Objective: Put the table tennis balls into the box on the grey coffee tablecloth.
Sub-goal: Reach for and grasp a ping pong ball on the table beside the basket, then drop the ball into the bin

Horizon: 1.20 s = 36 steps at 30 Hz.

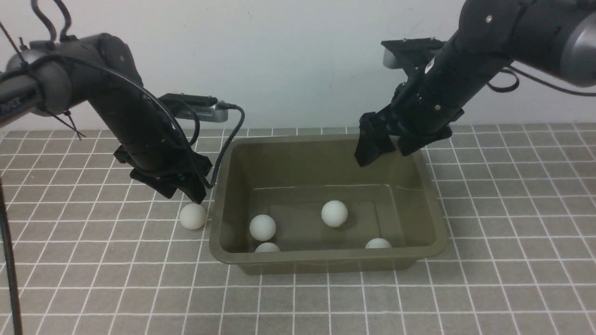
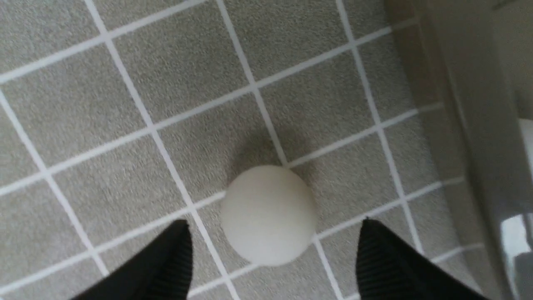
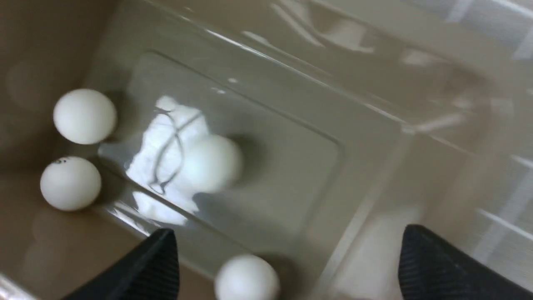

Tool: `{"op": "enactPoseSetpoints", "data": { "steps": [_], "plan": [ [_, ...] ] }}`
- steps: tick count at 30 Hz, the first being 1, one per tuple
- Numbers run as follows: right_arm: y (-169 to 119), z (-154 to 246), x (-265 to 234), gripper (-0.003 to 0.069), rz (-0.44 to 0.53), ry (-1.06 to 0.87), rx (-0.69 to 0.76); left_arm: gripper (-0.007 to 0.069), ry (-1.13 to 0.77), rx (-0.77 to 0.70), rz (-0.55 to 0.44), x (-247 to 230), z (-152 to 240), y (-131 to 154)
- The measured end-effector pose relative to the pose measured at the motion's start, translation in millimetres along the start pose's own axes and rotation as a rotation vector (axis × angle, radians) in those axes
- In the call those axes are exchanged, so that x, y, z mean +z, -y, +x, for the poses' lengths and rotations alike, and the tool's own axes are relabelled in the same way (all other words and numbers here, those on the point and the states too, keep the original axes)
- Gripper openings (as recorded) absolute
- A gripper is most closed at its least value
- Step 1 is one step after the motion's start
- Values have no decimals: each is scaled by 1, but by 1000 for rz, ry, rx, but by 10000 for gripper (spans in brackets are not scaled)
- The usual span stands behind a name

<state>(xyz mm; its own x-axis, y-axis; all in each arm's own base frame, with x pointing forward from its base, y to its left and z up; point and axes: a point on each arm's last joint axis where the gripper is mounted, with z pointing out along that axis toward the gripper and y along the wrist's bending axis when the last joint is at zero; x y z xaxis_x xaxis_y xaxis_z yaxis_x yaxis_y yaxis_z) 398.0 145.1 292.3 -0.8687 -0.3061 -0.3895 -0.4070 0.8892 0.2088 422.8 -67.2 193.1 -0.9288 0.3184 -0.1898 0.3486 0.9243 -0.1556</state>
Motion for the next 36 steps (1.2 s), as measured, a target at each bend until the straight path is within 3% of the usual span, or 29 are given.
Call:
{"op": "enactPoseSetpoints", "data": {
  "steps": [5, 8, 9, 11, 12, 13, 15, 18, 20, 23, 28, 33, 36],
  "plan": [
    [25, -5, -54, 596, 67, 113, 31, 560, -19, -10, -15, 19, -2, -2],
    [55, 5, -108, 451, 129, 222, 115, 510, -45, -24, -17, 39, -1, -7],
    [63, 10, -120, 384, 143, 244, 148, 452, -56, -30, -15, 43, -1, -8],
    [72, 16, -127, 323, 153, 253, 184, 353, -67, -33, -10, 44, 0, -7],
    [88, 29, -133, 194, 171, 247, 245, 347, -82, -32, -28, 41, 0, -9],
    [89, 30, -133, 194, 171, 247, 252, 351, -86, -30, -33, 40, 0, -9],
    [103, 48, -123, 59, 166, 191, 320, 352, -90, -62, -68, 21, -3, -11],
    [110, 78, -94, 0, 142, 64, 386, 352, -5, -94, -91, -20, -10, -10],
    [110, 90, -80, -6, 124, 8, 408, 352, 64, -99, -71, -44, -14, -3],
    [102, 117, -35, -10, 82, -96, 444, 352, 196, -27, 67, -79, -24, 40],
    [86, 117, 16, 35, 69, -104, 386, 352, 146, 82, 137, -45, -32, 81],
    [70, 103, 58, 162, 64, -121, 307, 352, 7, 100, 131, 5, -32, 81],
    [60, 90, 73, 292, 56, -121, 260, 352, -39, 127, 104, 11, -28, 77]
  ]
}}
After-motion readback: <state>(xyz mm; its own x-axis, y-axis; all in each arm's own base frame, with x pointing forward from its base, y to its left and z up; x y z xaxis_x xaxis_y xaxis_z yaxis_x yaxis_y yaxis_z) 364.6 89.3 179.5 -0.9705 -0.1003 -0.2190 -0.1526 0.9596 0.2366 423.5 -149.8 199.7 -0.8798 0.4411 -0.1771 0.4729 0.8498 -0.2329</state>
